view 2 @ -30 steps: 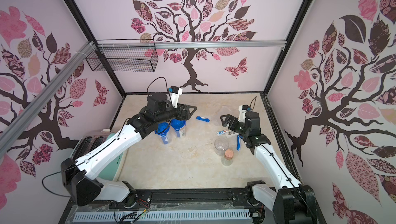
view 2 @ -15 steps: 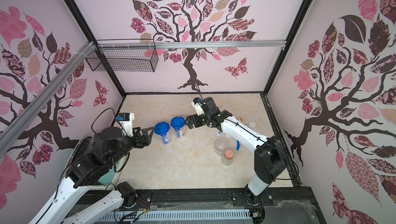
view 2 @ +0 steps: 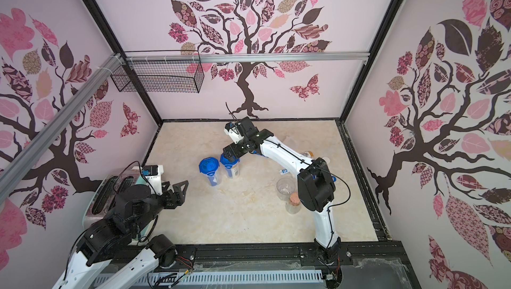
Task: Take out toiletry kits
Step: Move the container to the center of the board.
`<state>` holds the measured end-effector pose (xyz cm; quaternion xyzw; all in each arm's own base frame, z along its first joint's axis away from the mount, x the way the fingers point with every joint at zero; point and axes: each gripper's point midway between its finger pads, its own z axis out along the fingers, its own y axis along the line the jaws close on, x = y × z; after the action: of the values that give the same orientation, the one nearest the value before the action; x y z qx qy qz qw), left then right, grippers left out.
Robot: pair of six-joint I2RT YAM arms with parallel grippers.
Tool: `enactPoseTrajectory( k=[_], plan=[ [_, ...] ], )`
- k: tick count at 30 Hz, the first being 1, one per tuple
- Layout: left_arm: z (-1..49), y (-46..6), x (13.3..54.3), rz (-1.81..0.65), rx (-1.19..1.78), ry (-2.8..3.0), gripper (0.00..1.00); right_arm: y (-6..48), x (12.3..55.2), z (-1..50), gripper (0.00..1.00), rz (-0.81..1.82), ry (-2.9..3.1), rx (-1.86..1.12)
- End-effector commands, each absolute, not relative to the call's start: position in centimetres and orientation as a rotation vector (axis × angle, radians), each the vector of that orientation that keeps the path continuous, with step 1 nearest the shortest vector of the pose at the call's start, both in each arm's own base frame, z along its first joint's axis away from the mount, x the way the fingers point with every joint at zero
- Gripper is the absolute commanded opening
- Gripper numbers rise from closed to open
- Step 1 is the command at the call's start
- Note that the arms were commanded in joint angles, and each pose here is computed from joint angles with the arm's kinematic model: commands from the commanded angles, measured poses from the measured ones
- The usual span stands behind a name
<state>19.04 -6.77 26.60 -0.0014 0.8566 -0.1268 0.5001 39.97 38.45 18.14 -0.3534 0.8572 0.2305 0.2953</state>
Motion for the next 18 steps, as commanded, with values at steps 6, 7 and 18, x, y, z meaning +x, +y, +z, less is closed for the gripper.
enactPoseTrajectory(
  k=[6, 7, 18],
  plan=[
    [27.0, -7.3, 19.0, -0.359, 0.029, 2.047, 0.82, 40.3, 38.7, 17.2, 1.0, 0.575, 2.307, -1.111],
    [27.0, -7.3, 19.1, -0.363, 0.026, 2.048, 0.82, 40.3, 38.7, 17.0, 1.0, 0.569, 2.312, -1.113],
    [26.4, -7.4, 20.0, -0.388, -0.001, 2.076, 0.82, 40.4, 37.9, 14.9, 1.0, 0.44, 2.339, -1.188]
  ],
)
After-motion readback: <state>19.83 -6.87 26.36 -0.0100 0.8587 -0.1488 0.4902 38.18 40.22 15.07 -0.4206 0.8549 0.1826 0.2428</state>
